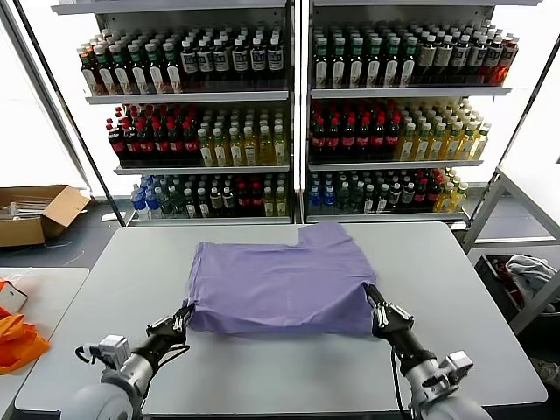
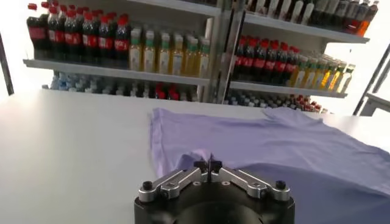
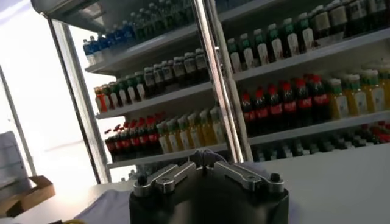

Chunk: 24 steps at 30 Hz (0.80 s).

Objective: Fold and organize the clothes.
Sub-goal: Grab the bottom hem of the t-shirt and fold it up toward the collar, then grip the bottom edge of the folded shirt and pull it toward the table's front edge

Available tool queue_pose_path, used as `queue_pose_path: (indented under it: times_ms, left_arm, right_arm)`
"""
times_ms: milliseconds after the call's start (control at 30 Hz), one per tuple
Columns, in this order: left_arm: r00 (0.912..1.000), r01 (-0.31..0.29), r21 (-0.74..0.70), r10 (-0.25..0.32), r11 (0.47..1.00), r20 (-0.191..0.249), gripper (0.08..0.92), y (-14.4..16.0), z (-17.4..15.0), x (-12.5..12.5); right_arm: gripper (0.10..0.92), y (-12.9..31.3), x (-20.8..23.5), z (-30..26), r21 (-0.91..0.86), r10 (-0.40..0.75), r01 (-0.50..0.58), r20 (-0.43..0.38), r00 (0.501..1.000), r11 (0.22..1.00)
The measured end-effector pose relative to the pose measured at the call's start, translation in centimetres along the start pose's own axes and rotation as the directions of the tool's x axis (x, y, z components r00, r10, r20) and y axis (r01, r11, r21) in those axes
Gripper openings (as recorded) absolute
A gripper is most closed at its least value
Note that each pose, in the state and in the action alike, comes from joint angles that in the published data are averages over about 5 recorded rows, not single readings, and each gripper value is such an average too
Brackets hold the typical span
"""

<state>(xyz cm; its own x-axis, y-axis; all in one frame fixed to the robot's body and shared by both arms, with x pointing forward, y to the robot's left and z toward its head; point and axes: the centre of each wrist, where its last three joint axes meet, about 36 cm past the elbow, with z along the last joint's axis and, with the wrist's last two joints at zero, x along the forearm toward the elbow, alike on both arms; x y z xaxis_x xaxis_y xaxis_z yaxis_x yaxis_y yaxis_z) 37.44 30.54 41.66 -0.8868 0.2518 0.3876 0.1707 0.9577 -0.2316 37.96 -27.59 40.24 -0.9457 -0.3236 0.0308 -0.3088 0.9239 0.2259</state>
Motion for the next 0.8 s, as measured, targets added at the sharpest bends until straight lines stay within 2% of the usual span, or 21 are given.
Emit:
queue_pose_path:
  times_ms: [133,267,433,600,800]
  left_arm:
    - [1.0000,-0.001,0.027,0.001,1.000,-0.003,0.092,0.9,-0.4,-1.9]
    - [0.9999,0.008,0.039,-0.008,0.999,-0.007,0.162,1.8,-0.7,-3.1]
    - [0.9997,0.024,0.043,-0.023,0.999,-0.005,0.300,2.7,-1.3,-3.6]
    - [0.9994,0.035,0.035,-0.034,0.999,-0.002,0.439,3.2,-1.7,-2.9]
    - [0.9992,0.029,0.022,-0.029,0.999,-0.028,0.612,2.7,-0.6,-1.6]
  right_arm:
    - [0.151,-0.6,-2.0,0.6,0.018,0.004,-0.003,-0.040,0.999,1.000]
    - [0.251,-0.9,-3.2,1.0,0.041,0.010,-0.007,-0.073,0.997,0.999]
    - [0.389,-1.0,-3.4,1.1,0.061,0.029,-0.024,-0.094,0.995,0.998]
    - [0.536,-1.0,-2.2,0.3,0.076,0.067,-0.060,-0.099,0.993,0.995]
    - [0.710,-0.7,0.5,-0.4,0.100,0.144,-0.131,-0.129,0.981,0.986]
